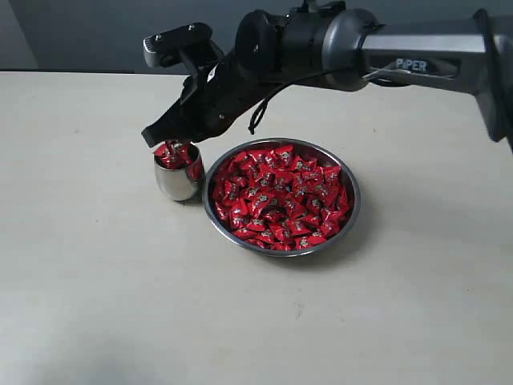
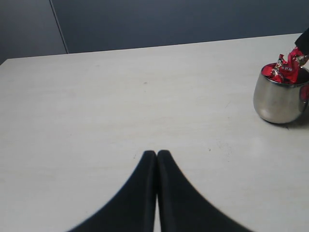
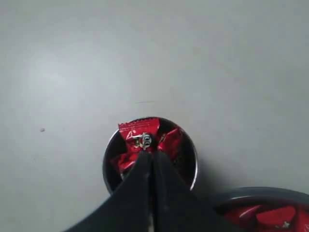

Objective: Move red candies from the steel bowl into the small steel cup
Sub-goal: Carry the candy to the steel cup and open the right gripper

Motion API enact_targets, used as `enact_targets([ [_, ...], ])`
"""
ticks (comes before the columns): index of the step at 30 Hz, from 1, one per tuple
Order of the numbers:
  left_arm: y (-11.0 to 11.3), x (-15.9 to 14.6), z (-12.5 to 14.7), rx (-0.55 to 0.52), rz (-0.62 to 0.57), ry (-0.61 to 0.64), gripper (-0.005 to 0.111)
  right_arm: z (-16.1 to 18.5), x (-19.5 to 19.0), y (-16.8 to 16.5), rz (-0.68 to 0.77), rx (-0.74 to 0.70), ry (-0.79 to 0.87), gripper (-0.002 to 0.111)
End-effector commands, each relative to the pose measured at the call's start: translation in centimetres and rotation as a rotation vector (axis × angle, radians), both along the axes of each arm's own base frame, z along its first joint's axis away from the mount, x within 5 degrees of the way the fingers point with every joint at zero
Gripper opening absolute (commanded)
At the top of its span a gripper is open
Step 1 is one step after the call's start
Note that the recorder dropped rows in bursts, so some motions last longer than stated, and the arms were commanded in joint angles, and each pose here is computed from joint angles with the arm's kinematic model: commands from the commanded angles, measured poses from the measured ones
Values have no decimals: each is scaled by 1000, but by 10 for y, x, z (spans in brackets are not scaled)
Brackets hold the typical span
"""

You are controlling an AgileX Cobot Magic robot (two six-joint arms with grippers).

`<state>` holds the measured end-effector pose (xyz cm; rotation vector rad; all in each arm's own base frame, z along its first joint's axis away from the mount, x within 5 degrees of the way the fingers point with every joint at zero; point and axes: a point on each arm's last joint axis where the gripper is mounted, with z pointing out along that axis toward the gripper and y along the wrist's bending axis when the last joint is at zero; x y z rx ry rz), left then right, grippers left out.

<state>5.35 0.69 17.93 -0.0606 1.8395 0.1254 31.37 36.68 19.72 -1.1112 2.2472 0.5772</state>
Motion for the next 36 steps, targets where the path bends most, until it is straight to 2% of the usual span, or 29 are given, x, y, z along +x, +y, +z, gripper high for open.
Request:
enact_targets([
  [1, 0, 0, 3, 3, -5, -18, 0, -13, 6, 7, 7, -12, 11, -1],
  [7, 0, 0, 3, 3, -5, -18, 0, -28, 9, 9, 13, -41, 15, -1],
  [17, 0, 0, 3, 3, -5, -18, 0, -31, 7, 8, 23, -62, 30, 0],
  [20, 0, 0, 3, 3, -5, -18, 0, -28, 8, 8, 26, -59, 25, 14],
  [22, 0, 0, 3, 3, -5, -18, 0, -24, 7, 8, 28, -58, 28, 26],
  [25, 0, 0, 3, 3, -5, -18, 0, -18, 7, 9, 36, -54, 28, 35],
  [32, 0, 0, 3, 3, -5, -18, 0, 7, 6, 10, 52, -35, 24, 30],
  [36, 0, 0, 3, 3, -5, -18, 0, 36, -1, 4, 67, -18, 18, 24],
])
